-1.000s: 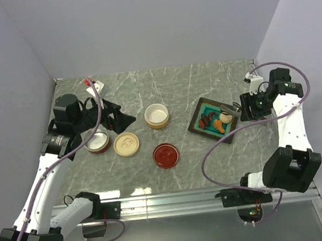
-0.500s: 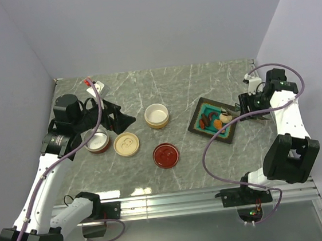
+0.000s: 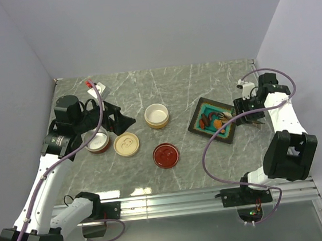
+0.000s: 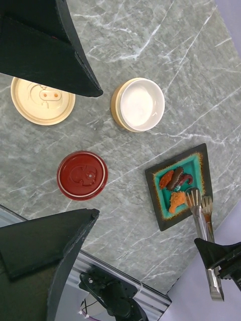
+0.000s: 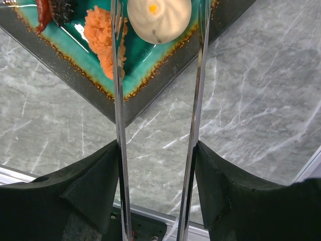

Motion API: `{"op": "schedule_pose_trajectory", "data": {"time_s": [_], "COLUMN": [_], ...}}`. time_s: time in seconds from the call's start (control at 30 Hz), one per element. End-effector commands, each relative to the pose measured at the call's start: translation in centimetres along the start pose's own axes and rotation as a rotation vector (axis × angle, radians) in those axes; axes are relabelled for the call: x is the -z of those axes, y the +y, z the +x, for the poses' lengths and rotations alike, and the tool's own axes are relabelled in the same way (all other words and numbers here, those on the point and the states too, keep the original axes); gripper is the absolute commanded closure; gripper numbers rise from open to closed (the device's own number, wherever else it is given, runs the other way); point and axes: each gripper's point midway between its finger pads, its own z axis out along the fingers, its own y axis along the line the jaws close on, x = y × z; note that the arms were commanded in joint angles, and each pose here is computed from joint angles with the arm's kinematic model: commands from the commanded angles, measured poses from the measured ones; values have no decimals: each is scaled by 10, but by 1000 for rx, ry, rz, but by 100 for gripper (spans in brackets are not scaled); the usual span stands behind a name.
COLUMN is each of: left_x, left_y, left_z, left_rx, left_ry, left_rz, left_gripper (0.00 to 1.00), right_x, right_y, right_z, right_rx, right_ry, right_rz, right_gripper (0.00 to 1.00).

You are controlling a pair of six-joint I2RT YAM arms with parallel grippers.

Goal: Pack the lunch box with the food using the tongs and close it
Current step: Pick up the food using the clamp, then place the food into the lunch box

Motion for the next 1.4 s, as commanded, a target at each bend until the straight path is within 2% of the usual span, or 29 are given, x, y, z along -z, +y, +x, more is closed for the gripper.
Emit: {"op": "schedule_pose_trajectory", "data": {"time_s": [0.0, 0.1, 0.17, 0.33, 0.63, 0.8, 0.93, 1.07, 1.37], "left_x": [5, 5, 5, 5, 10, 16, 38, 58, 84], "left_y": [-1, 0, 0, 5, 34, 41, 62, 76, 90], "left_z": [-3, -3, -4, -7, -12, -16, -31, -32, -19], "left_rx": [-30, -32, -33, -24, 166, 252, 317, 379, 377], "left_ry": [-15, -16, -18, -25, -60, -88, -149, -174, -139], "left_rz": [-6, -9, -10, -40, -124, -119, -130, -145, -248], "left_gripper": [0, 0, 1, 1, 1, 1, 1, 1, 1], "right_x": [-1, 2, 9, 31, 73, 84, 76, 62, 20], "right_y": [-5, -3, -1, 5, 32, 82, 144, 186, 241], "right_z": [-8, -9, -11, -27, -69, -97, -117, -124, -139], "right_rx": [13, 20, 23, 24, 48, 122, 239, 310, 414], "right_ry": [-25, -30, -41, -95, -207, -271, -311, -308, -278], "right_rz": [30, 29, 27, 28, -63, -152, -246, -301, -328], "right_gripper": [35, 41, 49, 60, 63, 63, 64, 63, 63]}}
